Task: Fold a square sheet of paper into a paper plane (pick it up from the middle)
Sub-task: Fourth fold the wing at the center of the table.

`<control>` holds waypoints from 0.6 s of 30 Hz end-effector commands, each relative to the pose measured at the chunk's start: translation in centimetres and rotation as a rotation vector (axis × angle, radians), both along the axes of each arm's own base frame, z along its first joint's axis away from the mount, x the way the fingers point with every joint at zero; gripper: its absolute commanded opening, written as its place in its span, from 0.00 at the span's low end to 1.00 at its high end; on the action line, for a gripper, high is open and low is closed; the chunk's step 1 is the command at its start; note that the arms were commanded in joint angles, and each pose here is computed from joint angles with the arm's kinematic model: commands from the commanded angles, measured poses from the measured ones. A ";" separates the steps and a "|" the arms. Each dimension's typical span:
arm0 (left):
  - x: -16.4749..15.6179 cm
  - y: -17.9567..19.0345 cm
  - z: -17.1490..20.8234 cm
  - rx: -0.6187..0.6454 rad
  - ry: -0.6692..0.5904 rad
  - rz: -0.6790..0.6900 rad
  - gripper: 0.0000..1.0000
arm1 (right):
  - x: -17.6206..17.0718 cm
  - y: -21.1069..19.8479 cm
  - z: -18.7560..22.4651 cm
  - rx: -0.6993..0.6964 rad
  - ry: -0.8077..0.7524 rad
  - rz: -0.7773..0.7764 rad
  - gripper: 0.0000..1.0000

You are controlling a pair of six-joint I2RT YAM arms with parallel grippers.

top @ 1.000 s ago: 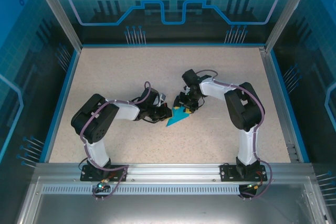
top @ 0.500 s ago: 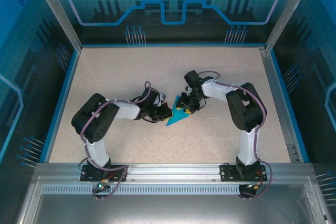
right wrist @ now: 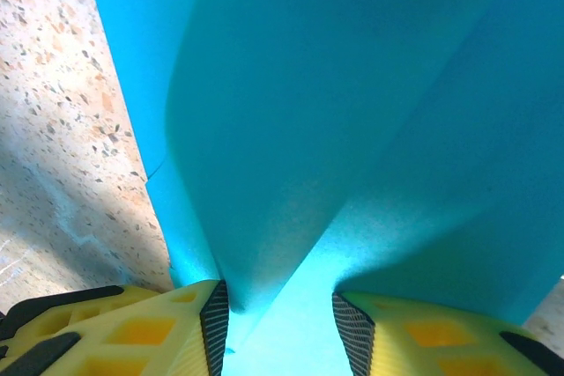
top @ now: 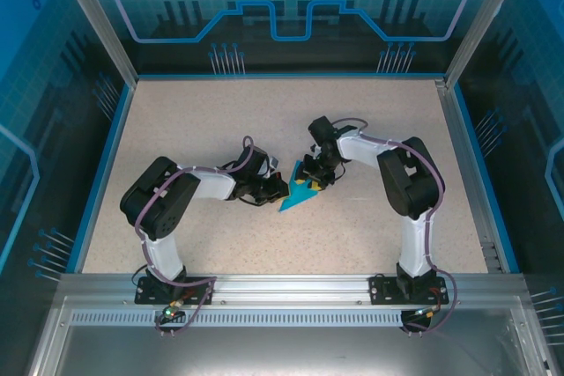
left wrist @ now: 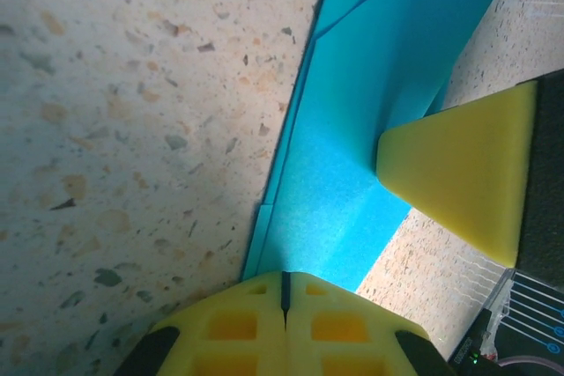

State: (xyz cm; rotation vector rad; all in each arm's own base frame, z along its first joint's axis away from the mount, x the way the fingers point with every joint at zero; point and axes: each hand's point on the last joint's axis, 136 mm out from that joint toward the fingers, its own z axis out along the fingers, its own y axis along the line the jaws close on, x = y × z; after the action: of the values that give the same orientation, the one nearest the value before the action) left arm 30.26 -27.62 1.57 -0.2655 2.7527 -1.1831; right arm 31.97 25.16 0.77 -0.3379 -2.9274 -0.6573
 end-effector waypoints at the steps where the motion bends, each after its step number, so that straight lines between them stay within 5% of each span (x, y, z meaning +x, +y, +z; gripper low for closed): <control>1: 0.0 0.7 -0.6 0.044 0.017 0.008 0.04 | -4.0 -3.7 -7.5 -0.200 0.165 0.024 0.43; 18: 1.3 -0.6 1.1 0.001 -0.021 -0.014 0.06 | -4.4 -3.7 -8.1 -0.205 0.201 0.014 0.42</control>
State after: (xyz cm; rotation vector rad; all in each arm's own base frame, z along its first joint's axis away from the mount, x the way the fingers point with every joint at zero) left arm 30.70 -27.84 2.08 -0.2671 2.7551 -1.1798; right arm 31.69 25.03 0.48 -0.3542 -2.8856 -0.6377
